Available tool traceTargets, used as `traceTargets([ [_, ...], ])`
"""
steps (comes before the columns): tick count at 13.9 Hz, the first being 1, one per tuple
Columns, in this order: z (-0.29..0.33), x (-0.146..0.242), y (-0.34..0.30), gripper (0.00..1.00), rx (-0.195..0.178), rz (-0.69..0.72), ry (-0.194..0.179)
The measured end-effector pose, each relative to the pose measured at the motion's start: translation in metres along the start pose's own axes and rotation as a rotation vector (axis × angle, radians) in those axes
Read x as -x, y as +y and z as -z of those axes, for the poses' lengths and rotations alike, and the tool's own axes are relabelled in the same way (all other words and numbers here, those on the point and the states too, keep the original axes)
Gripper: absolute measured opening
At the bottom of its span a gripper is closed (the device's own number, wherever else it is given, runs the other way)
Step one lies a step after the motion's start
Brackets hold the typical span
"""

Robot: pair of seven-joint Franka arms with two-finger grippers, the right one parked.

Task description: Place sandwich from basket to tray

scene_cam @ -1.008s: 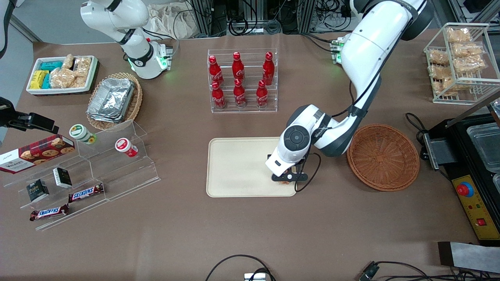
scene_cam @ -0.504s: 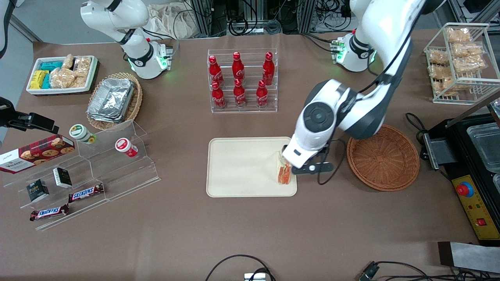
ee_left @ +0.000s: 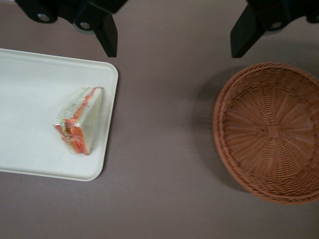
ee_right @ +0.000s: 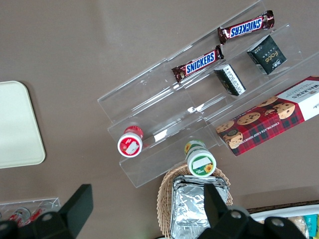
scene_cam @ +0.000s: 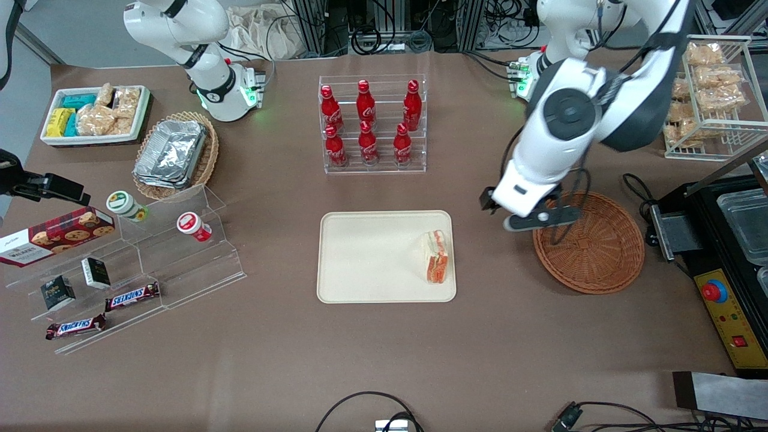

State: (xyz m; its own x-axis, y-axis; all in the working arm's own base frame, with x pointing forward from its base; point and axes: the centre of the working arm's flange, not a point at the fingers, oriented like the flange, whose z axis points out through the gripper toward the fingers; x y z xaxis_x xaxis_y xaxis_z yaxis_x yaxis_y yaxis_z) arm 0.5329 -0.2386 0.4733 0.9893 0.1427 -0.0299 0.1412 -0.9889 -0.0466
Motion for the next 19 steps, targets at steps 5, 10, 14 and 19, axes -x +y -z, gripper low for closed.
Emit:
traceTargets([
  [5, 0.058, -0.013, -0.076, 1.00, 0.004, 0.118, 0.022],
  [10, 0.099, -0.037, -0.158, 1.00, 0.052, 0.171, -0.019],
  [14, 0.096, -0.041, -0.192, 1.00, 0.055, 0.110, -0.056],
  [19, 0.111, -0.030, -0.204, 1.00, 0.049, 0.039, -0.058],
])
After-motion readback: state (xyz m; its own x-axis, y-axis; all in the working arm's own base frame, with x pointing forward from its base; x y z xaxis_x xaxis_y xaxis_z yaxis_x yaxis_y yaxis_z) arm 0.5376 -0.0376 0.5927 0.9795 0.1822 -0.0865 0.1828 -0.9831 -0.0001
